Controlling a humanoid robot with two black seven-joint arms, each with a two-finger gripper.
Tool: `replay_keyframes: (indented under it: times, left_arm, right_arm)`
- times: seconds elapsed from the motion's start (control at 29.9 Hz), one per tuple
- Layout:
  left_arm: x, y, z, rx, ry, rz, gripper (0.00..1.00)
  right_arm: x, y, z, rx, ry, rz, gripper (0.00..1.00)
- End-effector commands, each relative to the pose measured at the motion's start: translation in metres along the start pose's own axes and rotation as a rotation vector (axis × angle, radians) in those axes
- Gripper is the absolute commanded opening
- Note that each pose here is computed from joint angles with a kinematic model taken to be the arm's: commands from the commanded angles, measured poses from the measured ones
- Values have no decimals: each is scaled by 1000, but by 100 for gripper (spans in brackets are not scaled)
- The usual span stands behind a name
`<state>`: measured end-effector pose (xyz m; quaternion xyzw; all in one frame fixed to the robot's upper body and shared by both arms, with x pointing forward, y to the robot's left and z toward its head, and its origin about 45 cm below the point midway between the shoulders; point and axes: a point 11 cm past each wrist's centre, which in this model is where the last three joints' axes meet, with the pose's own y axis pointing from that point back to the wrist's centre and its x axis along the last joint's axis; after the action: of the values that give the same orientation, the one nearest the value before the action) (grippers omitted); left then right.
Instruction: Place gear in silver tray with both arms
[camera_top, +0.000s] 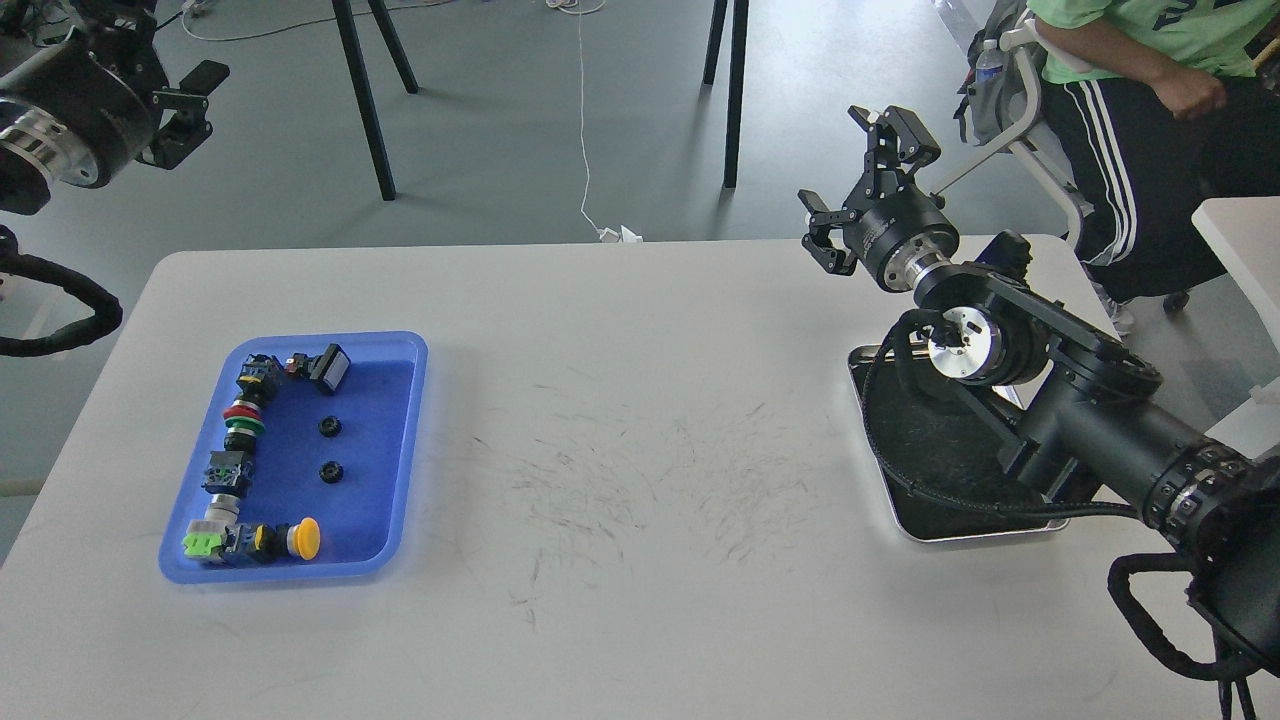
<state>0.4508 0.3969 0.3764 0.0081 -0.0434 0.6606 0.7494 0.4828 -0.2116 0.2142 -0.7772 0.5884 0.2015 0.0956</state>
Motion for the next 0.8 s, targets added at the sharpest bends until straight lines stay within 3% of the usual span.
replay_keyframes:
  times: [0.0, 0.17, 0.33, 0.63, 0.77]
  left_arm:
    - [-6, 0, -9, 11, 41, -20, 91]
    - [-56, 3, -67, 127, 110, -153, 96]
    - [-72, 31, -122, 307, -58, -274, 97]
    - [-74, 76, -106, 335, -457, -586, 98]
    - [-63, 84, -104, 332, -563, -596, 98]
  right_arm:
    - [0, 0, -1, 1, 0, 0, 99]
    - [0, 0, -1, 1, 1, 1, 99]
    - [4, 1, -1, 0, -1, 6, 99]
    - [6, 3, 2, -3, -3, 7, 99]
    - [6, 3, 2, -7, 0, 8, 99]
